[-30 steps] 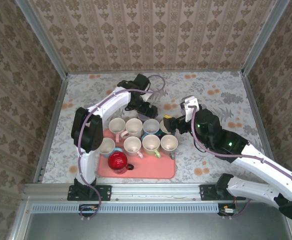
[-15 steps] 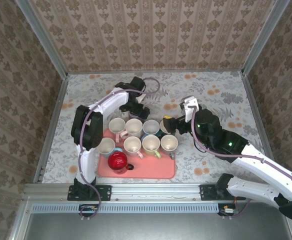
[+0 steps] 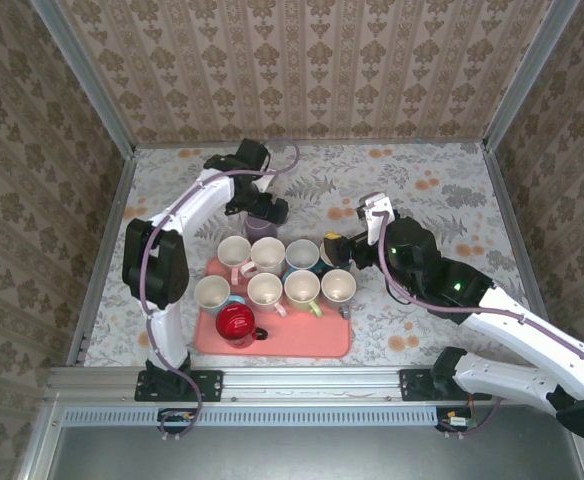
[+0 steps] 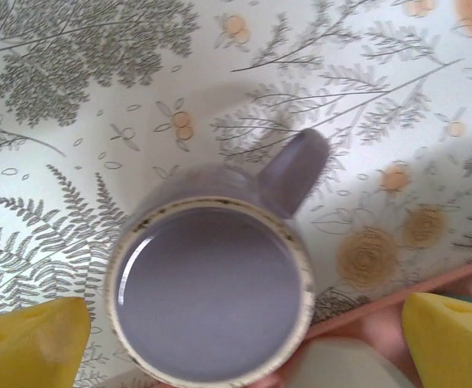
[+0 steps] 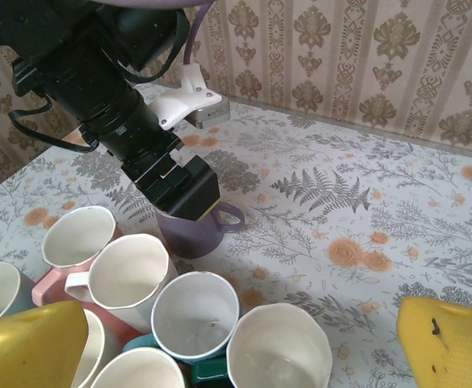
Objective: Turn the mug right side up
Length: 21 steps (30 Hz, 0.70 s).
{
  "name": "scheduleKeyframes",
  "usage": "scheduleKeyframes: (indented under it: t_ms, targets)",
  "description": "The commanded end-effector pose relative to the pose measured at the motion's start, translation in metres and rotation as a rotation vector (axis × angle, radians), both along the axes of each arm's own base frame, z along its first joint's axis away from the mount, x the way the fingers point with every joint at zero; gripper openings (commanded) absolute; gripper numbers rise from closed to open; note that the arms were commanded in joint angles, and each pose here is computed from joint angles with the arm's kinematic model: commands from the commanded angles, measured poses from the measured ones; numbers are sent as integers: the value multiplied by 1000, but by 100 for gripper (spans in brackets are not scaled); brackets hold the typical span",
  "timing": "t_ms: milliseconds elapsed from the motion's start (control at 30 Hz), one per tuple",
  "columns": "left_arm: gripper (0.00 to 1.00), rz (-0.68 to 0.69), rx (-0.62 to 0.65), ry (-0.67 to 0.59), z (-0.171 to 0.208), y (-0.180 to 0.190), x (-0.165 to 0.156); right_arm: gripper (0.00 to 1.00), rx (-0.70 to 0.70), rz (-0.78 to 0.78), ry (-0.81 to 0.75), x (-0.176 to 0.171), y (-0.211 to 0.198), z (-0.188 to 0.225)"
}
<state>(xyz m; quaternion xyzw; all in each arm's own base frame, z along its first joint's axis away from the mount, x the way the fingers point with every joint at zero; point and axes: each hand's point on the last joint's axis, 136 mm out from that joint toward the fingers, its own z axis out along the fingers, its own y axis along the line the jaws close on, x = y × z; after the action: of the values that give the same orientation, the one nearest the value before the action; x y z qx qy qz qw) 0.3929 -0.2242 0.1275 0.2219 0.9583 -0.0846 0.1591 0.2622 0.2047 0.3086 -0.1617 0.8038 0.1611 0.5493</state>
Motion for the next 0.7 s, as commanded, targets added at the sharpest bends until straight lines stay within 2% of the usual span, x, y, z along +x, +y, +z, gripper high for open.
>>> scheduleKeyframes:
  t_ms: [0,133,267,400,667]
  targets:
    - [100,-54,35,30,-4,-5,-12,100,-13,13,19,-1,1,-8]
    - [100,-23,163,22,-19,14,-5,100,-9,16,16,-2,1,-6]
    - [100,-9,233,-26,-21,26,5,100,-7,21,17,-3,1,-7]
    - [100,-21,253,-59,-20,28,12,100,-7,30,24,-3,3,-9]
    - [100,-19,211,-52,-29,29,22,100,-13,44,34,-3,6,-13]
